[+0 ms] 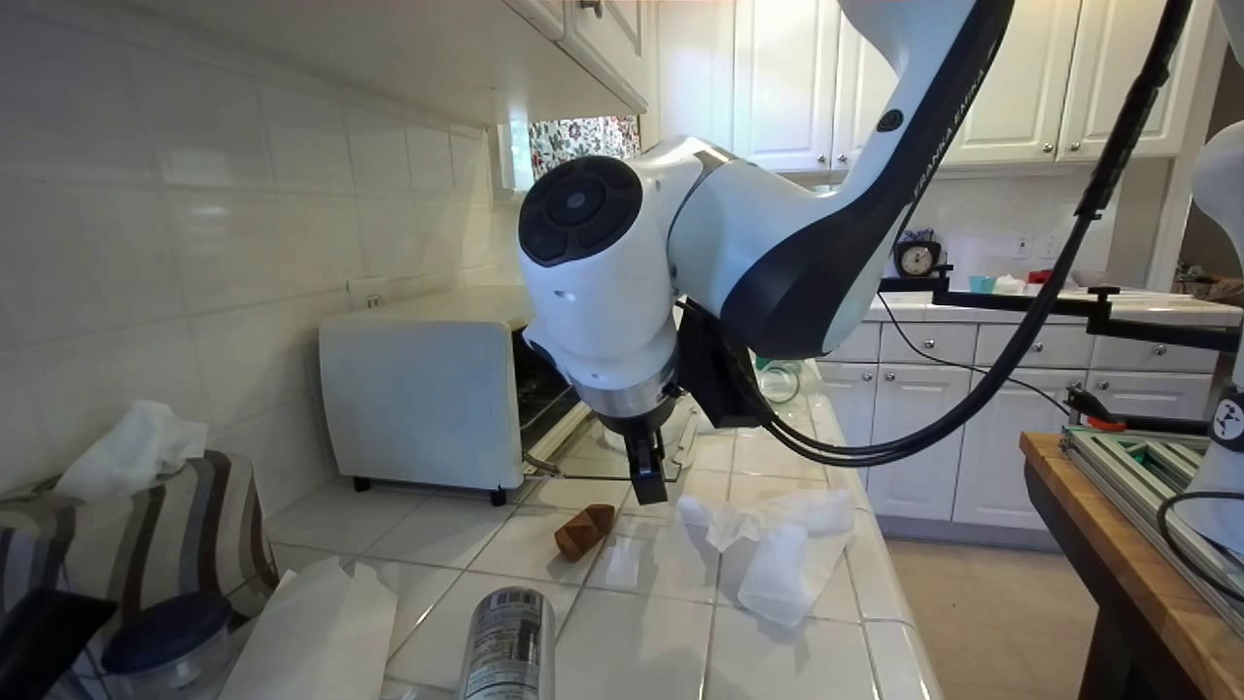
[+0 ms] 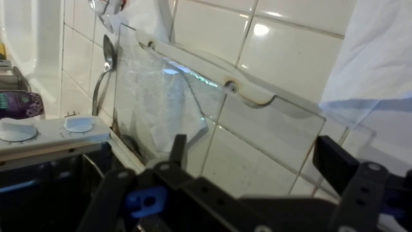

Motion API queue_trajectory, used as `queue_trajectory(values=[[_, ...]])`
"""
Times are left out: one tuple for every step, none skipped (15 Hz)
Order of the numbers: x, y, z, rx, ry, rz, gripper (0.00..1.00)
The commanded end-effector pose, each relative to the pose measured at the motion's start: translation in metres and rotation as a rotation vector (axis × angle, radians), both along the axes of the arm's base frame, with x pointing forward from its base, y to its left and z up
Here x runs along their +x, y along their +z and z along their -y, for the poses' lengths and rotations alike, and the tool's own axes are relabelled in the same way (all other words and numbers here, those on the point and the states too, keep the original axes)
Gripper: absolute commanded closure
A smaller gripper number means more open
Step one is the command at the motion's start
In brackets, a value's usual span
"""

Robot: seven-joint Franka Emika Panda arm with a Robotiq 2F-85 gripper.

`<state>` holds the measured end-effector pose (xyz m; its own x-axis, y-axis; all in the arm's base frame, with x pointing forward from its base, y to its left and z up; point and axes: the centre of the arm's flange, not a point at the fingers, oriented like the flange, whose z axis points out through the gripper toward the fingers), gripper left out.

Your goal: Remove the brown object from the oven door then close the oven door.

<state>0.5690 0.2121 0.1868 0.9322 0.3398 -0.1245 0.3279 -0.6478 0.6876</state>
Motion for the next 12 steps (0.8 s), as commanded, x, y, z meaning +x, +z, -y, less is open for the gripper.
queue_trajectory(values=[[-0.005,-0.005,0.010,-0.006,-0.006,-0.015,0.00],[-0.006,-0.008,0.013,-0.007,-0.010,-0.020,0.00],[-0.008,-0.010,0.015,-0.011,-0.015,-0.024,0.00],[-0.009,-0.012,0.018,-0.018,-0.019,-0.026,0.00],[-0.011,-0.012,0.021,-0.021,-0.022,-0.029,0.00],[-0.012,-0.011,0.023,-0.028,-0.027,-0.029,0.00],[-0.012,-0.010,0.025,-0.031,-0.029,-0.026,0.00],[-0.012,-0.009,0.027,-0.037,-0.031,-0.025,0.00],[-0.013,-0.007,0.028,-0.042,-0.032,-0.022,0.00],[-0.013,-0.006,0.029,-0.046,-0.033,-0.019,0.00],[-0.013,-0.005,0.029,-0.050,-0.035,-0.019,0.00],[-0.013,-0.004,0.030,-0.055,-0.036,-0.017,0.00]])
